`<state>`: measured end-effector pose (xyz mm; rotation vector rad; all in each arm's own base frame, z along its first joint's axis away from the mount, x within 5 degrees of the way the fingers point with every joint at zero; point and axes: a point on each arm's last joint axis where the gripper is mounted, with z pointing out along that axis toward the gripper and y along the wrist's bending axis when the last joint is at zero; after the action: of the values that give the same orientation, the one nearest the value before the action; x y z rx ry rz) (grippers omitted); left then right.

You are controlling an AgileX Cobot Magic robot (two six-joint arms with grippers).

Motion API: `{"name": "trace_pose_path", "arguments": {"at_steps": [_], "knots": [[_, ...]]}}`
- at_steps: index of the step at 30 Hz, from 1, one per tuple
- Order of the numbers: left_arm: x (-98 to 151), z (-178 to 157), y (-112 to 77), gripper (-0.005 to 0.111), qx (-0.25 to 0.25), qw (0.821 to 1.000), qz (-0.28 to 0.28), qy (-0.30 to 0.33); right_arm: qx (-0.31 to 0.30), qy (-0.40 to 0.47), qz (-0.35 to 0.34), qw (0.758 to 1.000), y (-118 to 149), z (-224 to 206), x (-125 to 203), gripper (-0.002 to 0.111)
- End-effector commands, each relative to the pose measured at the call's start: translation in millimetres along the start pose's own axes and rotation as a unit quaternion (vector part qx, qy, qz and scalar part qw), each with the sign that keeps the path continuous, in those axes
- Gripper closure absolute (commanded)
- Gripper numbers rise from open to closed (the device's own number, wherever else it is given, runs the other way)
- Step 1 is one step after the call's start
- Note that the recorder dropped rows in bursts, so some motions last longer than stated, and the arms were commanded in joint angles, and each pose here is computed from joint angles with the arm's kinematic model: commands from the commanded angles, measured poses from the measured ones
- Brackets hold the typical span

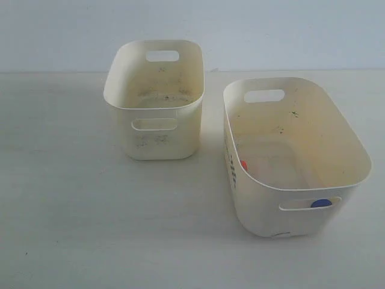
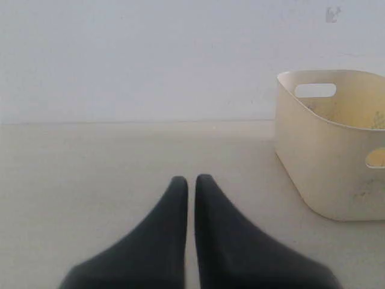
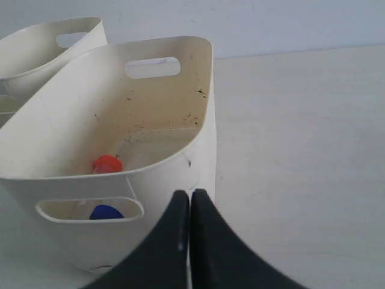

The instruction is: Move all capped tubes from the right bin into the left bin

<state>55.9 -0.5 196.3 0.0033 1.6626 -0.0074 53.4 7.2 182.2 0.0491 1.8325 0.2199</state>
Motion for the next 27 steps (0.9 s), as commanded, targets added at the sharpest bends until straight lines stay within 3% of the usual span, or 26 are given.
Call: {"name": "trace_pose_path", "arguments": {"at_steps": [1, 18, 27], "knots": [[-1.1, 0.2, -0.4, 0.103, 0.004, 1.0, -0.003, -0.002, 0.002, -0.006, -0.007, 1.0, -0.3, -0.4, -0.9, 0.108], [-1.1, 0.2, -0.4, 0.103, 0.004, 1.0, -0.003, -0.002, 0.003, 0.002, -0.031, 1.0, -0.5, -0.4, 0.5, 0.108], [-1.1, 0.2, -0.4, 0.103, 0.004, 1.0, -0.003, -0.002, -0.013, -0.12, -0.032, 0.992, 3.2, -3.0, -21.4, 0.108]]}}
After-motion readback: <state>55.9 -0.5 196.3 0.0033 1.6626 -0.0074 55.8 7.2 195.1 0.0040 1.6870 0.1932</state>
